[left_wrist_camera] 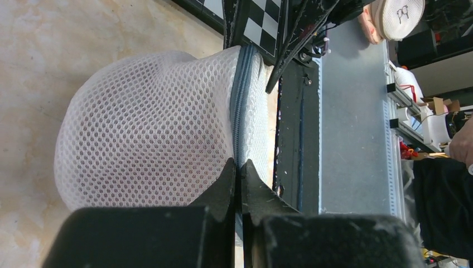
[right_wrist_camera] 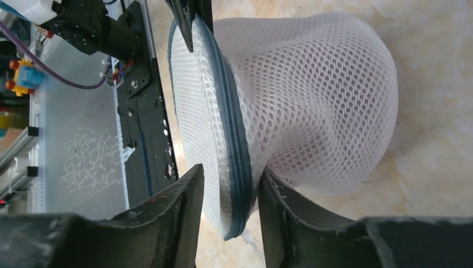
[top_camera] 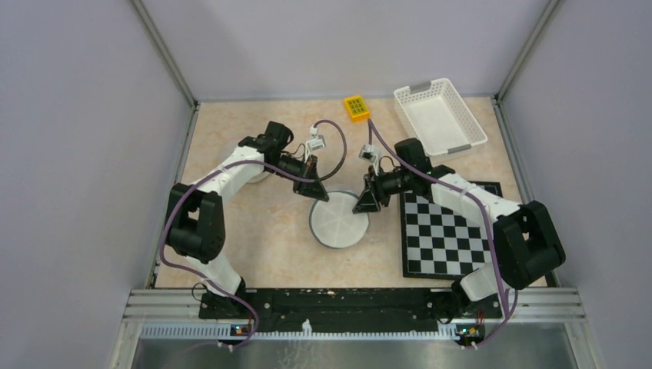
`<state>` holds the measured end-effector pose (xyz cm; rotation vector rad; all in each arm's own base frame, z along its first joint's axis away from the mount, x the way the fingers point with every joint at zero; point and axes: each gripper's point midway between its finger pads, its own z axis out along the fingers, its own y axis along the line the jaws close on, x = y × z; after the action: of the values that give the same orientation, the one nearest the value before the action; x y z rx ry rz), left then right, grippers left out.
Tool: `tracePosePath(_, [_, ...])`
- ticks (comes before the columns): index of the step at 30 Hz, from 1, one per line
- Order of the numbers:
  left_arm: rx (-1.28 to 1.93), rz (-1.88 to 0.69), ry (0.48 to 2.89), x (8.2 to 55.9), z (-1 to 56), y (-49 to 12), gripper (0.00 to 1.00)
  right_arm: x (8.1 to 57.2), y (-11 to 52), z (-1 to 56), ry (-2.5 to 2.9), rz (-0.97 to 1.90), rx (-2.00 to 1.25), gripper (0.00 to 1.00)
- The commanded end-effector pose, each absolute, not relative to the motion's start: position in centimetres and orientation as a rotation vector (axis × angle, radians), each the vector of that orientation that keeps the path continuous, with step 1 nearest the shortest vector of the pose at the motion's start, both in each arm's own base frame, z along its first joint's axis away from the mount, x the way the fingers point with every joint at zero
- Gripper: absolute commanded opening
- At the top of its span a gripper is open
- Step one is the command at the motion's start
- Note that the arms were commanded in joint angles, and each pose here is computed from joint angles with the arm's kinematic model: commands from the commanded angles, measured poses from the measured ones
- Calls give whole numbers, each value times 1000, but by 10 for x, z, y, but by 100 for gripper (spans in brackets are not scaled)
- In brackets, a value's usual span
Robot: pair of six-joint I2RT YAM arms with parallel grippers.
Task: Unzip the laundry bag and remove the bra
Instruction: Unzip the laundry bag at the center of the board.
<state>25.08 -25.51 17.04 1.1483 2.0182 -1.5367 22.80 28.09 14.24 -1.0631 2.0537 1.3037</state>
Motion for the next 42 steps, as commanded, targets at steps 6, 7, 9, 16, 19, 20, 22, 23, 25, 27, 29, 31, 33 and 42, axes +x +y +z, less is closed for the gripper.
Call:
tracePosePath(6, [1059,-1279,2051,294,169,-256,27,231,294,170,2033,1407,-918,0])
tracePosePath(7, [1040,-1220,2054,301,169,-254,35,232,295,173,2044,1419,-887,0])
tracePosePath(9, [1011,-1112,2060,312,173,-247,50,233,296,179,2075,1440,-814,0])
tracePosePath(16, [1052,-780,1904,317,220,-221,93,247,300,198,2169,1509,-491,0])
tracePosePath(19, [1138,-709,1829,297,223,-219,97,255,300,197,2223,1540,-340,0])
tracePosePath(20, [1178,-671,1805,289,221,-220,98,256,300,196,2236,1555,-297,0])
tracePosePath(22, [1276,-602,1754,269,215,-224,99,259,300,195,2256,1590,-211,0])
tracePosePath(23, [1316,-558,1734,261,210,-225,99,261,300,197,2246,1619,-182,0])
tracePosePath(25, [1413,-545,1658,239,202,-231,99,260,300,198,2237,1668,-139,0])
tracePosePath(27, [1510,-541,1572,218,194,-237,99,260,298,198,2230,1699,-115,0])
tracePosePath(29, [1577,-524,1497,204,186,-242,99,259,297,200,2221,1706,-110,0])
tracePosePath(31, [1636,-505,1437,195,179,-246,99,258,296,201,2218,1720,-106,0])
tracePosePath(33, [1668,-465,1403,193,173,-249,99,256,296,202,2218,1740,-87,0])
tracePosePath(42, [1649,-319,1307,204,174,-271,94,253,297,196,2260,1792,10,0])
